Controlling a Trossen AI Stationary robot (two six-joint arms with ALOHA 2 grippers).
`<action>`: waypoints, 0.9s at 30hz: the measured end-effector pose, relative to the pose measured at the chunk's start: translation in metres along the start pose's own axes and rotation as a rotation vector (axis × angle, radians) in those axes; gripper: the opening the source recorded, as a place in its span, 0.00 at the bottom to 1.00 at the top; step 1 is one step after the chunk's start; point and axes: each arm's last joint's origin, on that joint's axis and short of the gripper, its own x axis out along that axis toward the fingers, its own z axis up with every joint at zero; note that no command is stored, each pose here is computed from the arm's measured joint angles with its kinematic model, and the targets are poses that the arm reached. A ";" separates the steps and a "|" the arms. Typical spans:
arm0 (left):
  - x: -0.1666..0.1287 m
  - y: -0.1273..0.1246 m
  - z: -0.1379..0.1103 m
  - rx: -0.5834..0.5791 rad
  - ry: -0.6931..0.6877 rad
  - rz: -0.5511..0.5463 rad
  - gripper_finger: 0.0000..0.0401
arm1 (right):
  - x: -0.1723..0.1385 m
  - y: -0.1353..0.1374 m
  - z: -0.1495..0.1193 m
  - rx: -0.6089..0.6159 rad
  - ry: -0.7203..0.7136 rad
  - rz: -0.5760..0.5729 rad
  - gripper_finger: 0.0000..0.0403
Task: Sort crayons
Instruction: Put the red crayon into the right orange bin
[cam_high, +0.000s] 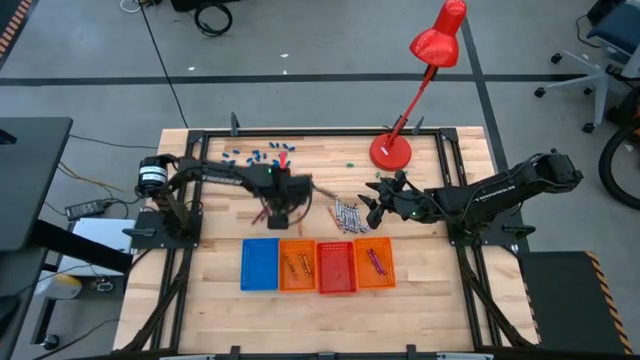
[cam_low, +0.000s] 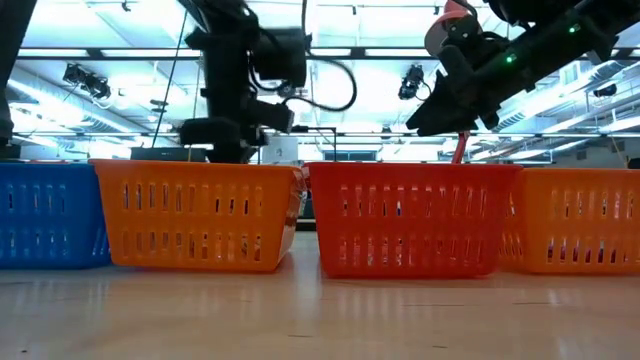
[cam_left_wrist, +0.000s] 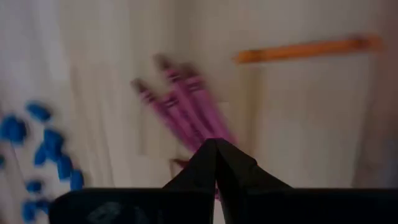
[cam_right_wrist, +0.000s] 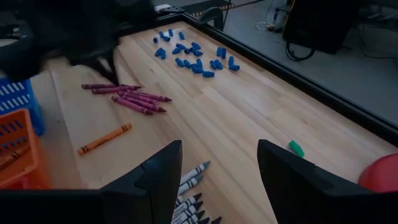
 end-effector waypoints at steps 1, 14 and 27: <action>0.001 0.007 -0.001 -0.060 0.001 -0.004 0.03 | 0.000 0.000 0.000 0.000 -0.001 -0.001 0.53; 0.029 0.055 -0.002 -0.311 -0.038 -0.042 0.20 | 0.000 0.000 0.000 -0.007 -0.003 -0.007 0.53; 0.060 0.054 -0.019 -0.298 0.046 -0.093 0.31 | 0.000 0.000 0.000 -0.014 0.001 -0.009 0.53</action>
